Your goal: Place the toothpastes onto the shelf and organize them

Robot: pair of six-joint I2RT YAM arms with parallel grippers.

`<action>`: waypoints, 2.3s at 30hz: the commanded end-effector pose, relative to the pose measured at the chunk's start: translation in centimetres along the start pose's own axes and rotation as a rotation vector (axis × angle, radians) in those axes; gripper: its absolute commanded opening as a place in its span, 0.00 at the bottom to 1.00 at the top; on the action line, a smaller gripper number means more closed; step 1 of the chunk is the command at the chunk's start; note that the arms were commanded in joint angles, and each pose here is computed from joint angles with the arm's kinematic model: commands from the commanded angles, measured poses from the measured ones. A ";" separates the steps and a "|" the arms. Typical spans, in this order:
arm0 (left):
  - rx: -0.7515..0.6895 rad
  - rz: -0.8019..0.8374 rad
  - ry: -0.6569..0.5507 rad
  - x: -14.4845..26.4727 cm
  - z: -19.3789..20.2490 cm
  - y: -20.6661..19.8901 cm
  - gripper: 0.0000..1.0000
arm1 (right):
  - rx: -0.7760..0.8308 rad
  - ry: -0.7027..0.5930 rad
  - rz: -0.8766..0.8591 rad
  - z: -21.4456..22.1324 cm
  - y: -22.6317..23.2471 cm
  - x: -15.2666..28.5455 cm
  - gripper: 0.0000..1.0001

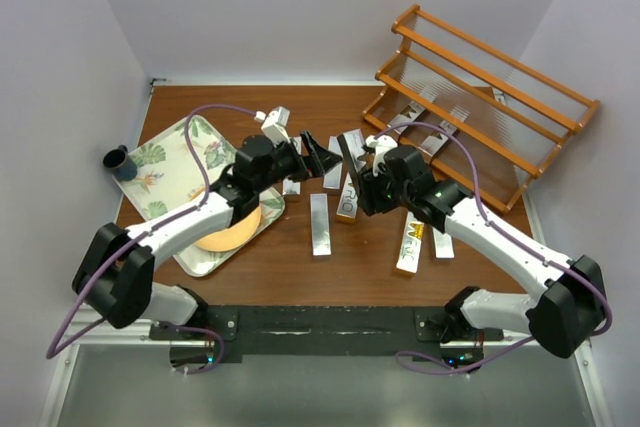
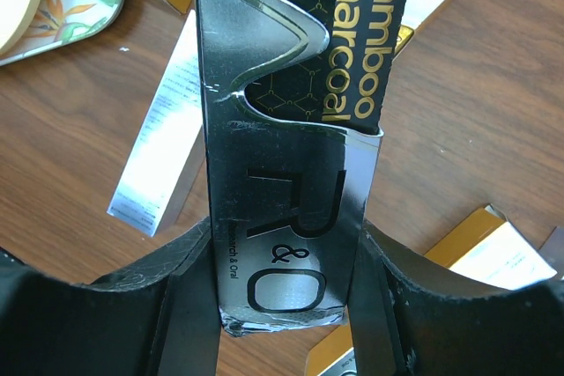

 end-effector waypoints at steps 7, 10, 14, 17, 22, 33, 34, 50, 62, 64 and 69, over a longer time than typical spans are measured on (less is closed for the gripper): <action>0.065 0.130 -0.134 -2.8 0.7 -3.4 0.94 | -0.068 -0.087 -0.079 -1.3 1.5 -0.8 0.36; 0.073 0.119 -0.111 -3.5 1.8 -3.2 0.91 | -0.090 -0.103 -0.092 -1.4 1.7 -0.9 0.36; 0.076 0.104 -0.093 -4.1 2.7 -3.0 0.84 | -0.109 -0.121 -0.105 -1.5 1.9 -0.7 0.36; 0.076 0.087 -0.080 -4.4 3.4 -2.6 0.78 | -0.121 -0.130 -0.100 -1.5 1.9 -0.6 0.36; 0.074 0.105 -0.064 -4.7 4.2 -3.0 0.63 | -0.142 -0.144 -0.110 -1.6 2.0 -0.6 0.36; 0.058 0.174 -0.077 -3.9 3.8 -4.1 0.31 | -0.160 -0.186 -0.109 -0.8 1.7 -0.1 0.71; 0.056 0.175 -0.078 -3.8 3.7 -4.1 0.31 | -0.161 -0.190 -0.109 -0.6 1.6 -0.1 0.74; 0.011 0.400 0.031 -1.7 1.1 -3.1 0.31 | -0.116 -0.311 -0.166 -0.3 1.6 3.3 0.90; -0.352 0.323 0.487 0.6 0.5 -0.9 0.35 | 0.051 -0.221 -0.246 -2.0 2.5 7.9 0.92; -0.370 0.331 0.526 0.8 0.4 -1.0 0.35 | 0.079 -0.227 -0.202 -2.4 2.1 8.5 0.92; -0.415 0.364 0.615 2.2 1.4 -0.6 0.35 | 0.128 -0.234 -0.138 -3.1 1.4 9.8 0.92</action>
Point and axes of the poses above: each gripper's point midway between its finger pads, its own x axis back along the fingers, its own y axis along the line the jaws close on, z = x × y, the point moved 8 cm from there along x, back along the fingers, and after that the axes turned 3 degrees about -x, right-handed, at the moved point
